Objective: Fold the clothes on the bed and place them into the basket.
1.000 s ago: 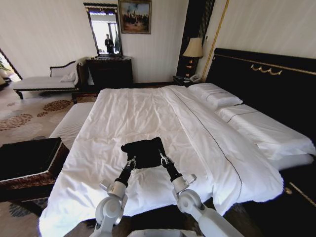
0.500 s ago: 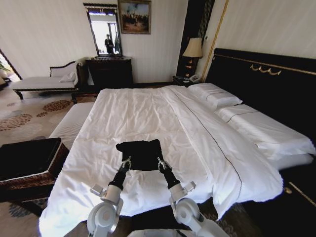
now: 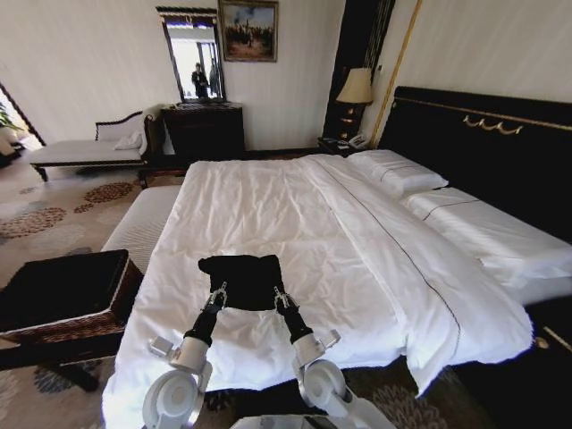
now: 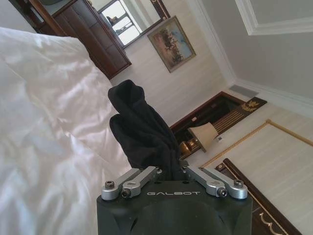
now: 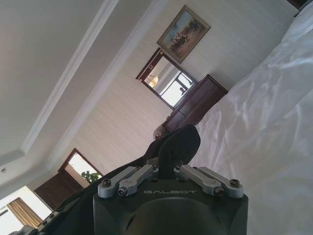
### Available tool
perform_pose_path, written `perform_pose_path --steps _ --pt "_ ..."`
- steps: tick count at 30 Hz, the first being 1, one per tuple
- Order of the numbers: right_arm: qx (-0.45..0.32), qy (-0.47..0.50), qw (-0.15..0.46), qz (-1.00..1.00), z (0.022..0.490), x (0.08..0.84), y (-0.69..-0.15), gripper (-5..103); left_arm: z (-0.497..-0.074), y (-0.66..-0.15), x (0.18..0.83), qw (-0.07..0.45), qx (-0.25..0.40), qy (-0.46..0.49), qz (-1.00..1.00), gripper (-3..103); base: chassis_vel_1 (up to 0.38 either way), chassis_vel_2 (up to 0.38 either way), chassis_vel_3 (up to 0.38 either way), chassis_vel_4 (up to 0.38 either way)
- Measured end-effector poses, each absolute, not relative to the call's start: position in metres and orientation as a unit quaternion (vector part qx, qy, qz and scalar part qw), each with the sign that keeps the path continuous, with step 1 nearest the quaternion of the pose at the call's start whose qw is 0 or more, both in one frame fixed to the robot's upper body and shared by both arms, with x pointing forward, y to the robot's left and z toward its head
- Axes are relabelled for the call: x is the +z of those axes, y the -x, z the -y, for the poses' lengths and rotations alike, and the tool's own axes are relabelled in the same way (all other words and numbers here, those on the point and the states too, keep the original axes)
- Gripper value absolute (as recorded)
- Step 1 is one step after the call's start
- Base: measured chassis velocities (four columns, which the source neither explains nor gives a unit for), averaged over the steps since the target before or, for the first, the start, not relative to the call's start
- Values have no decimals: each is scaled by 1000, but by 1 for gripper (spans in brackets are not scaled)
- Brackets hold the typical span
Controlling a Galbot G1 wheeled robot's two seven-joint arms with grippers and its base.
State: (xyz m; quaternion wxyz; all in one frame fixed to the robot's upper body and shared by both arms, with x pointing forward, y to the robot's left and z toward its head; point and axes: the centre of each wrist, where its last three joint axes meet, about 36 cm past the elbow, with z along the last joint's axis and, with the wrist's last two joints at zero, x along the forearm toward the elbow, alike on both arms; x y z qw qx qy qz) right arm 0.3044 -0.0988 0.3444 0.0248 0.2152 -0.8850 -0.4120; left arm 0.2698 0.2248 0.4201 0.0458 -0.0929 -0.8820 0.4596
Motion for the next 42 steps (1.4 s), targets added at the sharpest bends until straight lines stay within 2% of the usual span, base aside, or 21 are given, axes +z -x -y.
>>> perform_pose_path --steps 30,42 --pt "-417 -219 21 882 92 346 -319 7 -245 -273 430 17 461 75 884 9 334 329 -332 -332" --pt "-422 -222 23 879 85 345 -325 7 -247 -274 422 17 461 64 885 9 114 110 -105 -88"
